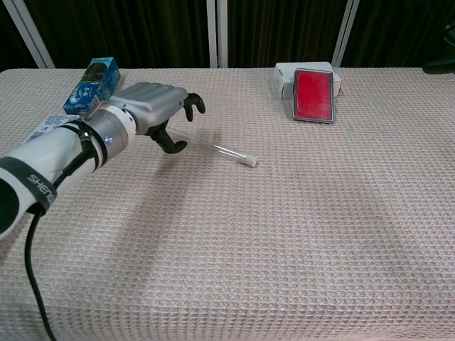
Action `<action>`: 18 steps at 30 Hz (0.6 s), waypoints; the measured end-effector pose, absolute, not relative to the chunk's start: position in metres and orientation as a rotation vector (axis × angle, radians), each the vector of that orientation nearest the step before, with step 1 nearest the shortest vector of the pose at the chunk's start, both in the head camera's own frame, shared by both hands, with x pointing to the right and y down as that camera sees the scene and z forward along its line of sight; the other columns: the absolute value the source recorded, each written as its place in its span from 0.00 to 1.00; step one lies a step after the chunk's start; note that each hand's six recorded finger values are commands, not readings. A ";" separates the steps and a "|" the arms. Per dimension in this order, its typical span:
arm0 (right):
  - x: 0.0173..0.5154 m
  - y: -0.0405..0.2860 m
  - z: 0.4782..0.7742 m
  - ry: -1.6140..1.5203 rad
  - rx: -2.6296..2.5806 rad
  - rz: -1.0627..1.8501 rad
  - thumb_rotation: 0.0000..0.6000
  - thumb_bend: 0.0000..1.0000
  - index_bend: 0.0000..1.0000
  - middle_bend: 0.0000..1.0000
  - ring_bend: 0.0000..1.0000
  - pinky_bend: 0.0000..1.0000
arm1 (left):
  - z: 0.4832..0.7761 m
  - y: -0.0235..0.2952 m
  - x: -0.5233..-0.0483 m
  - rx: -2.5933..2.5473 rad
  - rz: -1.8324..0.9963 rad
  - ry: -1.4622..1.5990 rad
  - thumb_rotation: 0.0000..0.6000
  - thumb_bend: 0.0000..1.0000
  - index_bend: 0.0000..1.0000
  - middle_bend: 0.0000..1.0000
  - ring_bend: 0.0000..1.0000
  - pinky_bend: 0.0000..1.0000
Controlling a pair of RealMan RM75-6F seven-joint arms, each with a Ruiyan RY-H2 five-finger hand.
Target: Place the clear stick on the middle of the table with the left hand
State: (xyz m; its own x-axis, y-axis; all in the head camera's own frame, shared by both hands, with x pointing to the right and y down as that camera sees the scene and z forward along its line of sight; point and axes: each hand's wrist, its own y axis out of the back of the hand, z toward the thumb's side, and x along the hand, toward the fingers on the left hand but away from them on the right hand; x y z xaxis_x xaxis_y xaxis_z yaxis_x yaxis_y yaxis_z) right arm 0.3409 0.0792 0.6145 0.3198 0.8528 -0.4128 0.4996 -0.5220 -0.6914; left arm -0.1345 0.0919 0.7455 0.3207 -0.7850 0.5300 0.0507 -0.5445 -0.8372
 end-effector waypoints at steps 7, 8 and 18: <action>0.376 0.093 0.622 -1.087 -2.016 1.264 1.00 0.09 0.23 0.36 0.42 0.51 | 0.701 0.068 -0.219 -1.682 -1.322 0.835 1.00 0.22 0.25 0.26 0.29 0.49; 0.384 0.096 0.622 -1.067 -1.980 1.298 1.00 0.10 0.21 0.30 0.34 0.43 | 0.694 0.065 -0.234 -1.672 -1.329 0.860 1.00 0.20 0.25 0.26 0.25 0.38; 0.448 0.129 0.605 -1.126 -1.766 1.431 1.00 0.13 0.00 0.01 0.00 0.08 | 0.621 0.095 -0.392 -1.609 -1.388 1.094 1.00 0.18 0.20 0.19 0.13 0.16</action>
State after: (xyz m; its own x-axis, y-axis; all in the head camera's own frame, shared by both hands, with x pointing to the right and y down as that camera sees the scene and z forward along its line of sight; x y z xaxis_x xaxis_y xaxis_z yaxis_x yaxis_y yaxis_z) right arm 0.4479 0.1287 0.6053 0.0608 0.8842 -0.4632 0.2426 -0.4632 -0.8524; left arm -0.3924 0.0945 0.6214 0.0536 -0.9299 0.3638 -0.1369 -0.3677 -0.9198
